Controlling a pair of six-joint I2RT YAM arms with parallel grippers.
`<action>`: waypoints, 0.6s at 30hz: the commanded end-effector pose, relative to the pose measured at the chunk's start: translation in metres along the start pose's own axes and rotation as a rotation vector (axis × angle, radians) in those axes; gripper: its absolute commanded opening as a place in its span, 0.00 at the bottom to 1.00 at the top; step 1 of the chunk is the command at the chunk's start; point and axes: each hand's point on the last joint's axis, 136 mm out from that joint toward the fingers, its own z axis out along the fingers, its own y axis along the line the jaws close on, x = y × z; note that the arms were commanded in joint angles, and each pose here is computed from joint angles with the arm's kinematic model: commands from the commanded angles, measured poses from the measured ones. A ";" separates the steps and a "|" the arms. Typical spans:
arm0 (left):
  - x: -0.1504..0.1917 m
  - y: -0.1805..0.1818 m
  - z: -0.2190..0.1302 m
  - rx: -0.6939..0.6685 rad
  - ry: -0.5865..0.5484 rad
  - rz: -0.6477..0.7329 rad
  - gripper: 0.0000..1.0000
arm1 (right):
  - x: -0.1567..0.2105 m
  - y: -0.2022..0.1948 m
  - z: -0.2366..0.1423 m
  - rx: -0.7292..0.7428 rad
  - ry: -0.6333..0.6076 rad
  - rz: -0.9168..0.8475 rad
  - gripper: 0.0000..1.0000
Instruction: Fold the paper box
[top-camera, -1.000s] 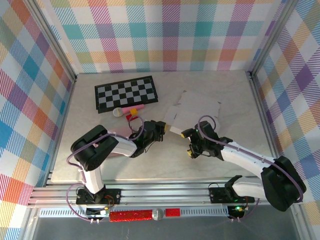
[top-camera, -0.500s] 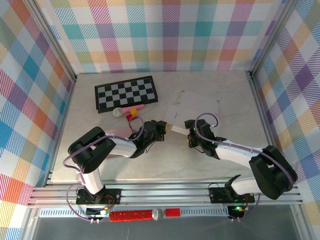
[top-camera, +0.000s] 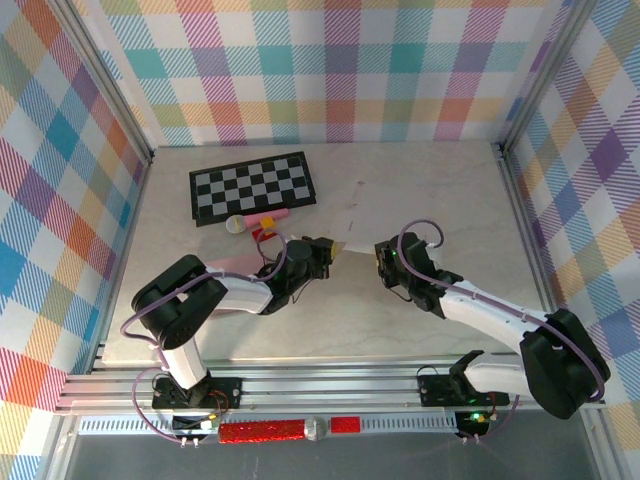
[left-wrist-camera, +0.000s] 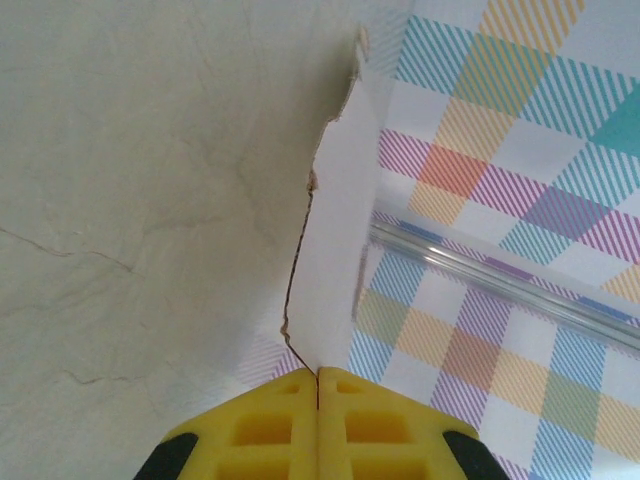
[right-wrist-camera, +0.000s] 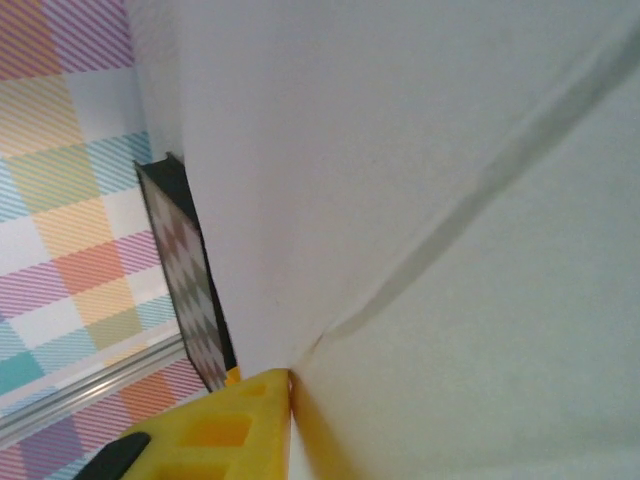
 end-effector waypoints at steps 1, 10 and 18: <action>0.014 -0.016 -0.001 0.029 0.036 -0.015 0.00 | -0.007 0.012 -0.003 -0.012 -0.026 0.010 0.12; 0.026 -0.037 -0.030 -0.039 0.104 0.123 0.41 | -0.020 0.057 -0.019 -0.012 -0.023 -0.036 0.00; 0.024 -0.069 -0.076 -0.232 0.194 0.761 0.58 | -0.035 0.110 -0.050 0.057 0.059 -0.075 0.00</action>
